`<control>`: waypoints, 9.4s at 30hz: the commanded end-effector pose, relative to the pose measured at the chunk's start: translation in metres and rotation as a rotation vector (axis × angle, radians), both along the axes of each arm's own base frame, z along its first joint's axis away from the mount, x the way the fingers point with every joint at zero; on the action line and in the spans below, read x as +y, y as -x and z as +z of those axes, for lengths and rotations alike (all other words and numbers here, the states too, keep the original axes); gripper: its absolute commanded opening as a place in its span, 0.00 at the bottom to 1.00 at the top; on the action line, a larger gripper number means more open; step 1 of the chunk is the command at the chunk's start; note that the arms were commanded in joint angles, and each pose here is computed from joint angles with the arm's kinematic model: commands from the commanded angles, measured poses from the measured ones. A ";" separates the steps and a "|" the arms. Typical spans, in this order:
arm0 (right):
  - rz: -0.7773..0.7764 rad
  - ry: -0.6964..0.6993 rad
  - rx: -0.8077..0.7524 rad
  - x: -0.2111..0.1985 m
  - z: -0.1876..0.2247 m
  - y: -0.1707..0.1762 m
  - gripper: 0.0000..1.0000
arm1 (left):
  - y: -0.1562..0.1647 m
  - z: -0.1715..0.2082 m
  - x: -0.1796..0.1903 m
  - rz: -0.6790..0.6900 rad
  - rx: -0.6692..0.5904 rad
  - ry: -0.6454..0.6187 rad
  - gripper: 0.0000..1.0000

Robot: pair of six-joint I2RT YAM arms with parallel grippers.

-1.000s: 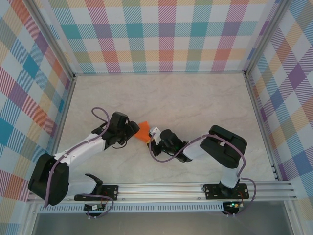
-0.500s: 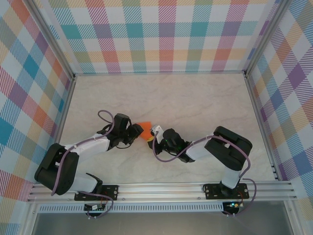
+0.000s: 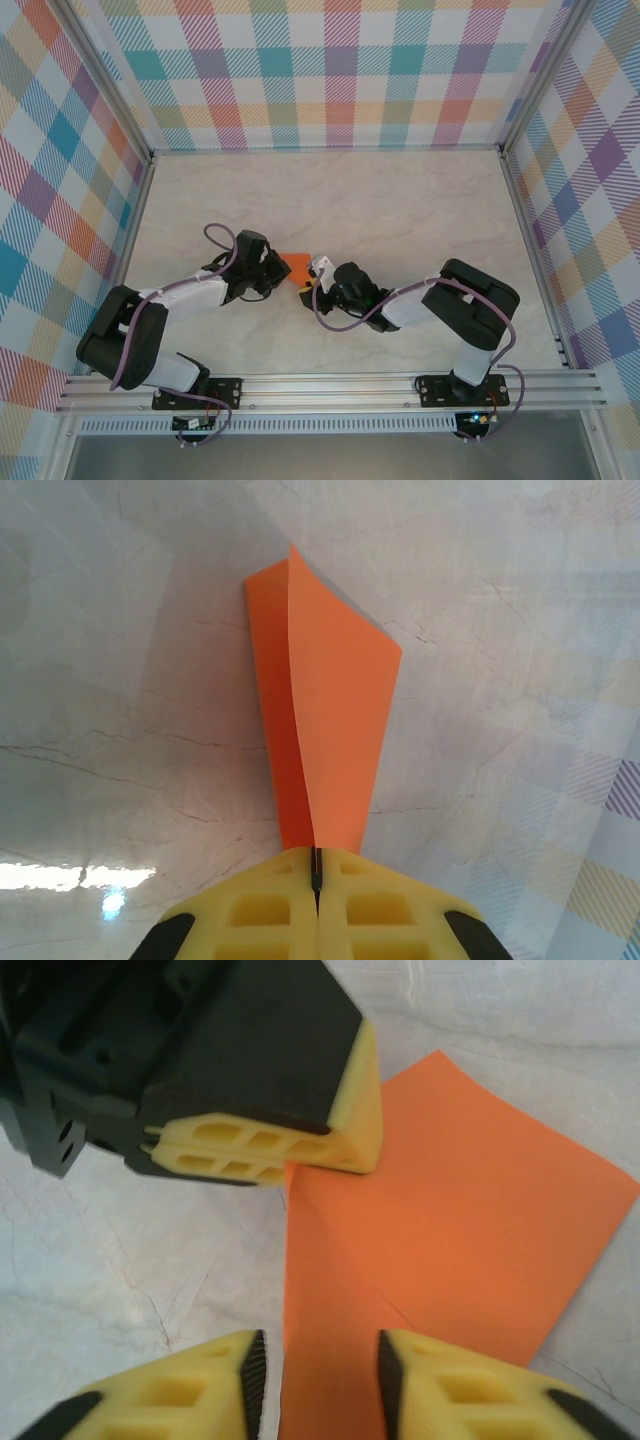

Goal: Fold a paper plane with a square sheet of paper (pick it up from the middle)
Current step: Fold the wing for the fifth time at the center of the table.

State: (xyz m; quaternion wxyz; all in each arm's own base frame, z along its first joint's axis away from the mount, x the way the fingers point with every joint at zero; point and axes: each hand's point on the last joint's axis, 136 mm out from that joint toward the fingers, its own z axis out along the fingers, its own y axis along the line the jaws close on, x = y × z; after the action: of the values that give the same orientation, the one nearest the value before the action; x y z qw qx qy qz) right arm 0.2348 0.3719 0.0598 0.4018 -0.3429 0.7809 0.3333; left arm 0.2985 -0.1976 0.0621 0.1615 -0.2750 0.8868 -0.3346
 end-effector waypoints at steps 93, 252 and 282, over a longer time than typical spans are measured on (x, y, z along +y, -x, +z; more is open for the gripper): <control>0.103 -0.033 -0.049 -0.016 0.036 -0.021 0.53 | -0.008 0.009 0.022 0.219 -0.012 -0.068 0.01; 0.005 -0.157 0.684 -0.016 -0.023 -0.026 0.22 | -0.014 0.002 -0.007 -0.052 -0.083 -0.189 0.67; -0.226 -0.055 0.418 -0.067 0.021 -0.044 0.55 | -0.010 0.004 -0.010 -0.001 -0.044 -0.174 0.04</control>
State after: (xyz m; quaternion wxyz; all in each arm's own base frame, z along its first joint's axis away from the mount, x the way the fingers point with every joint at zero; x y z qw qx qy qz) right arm 0.2734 0.3275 0.0942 0.2615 -0.1784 0.8441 0.4328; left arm 0.3077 -0.2009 0.0546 0.1865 -0.2716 0.9127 -0.2415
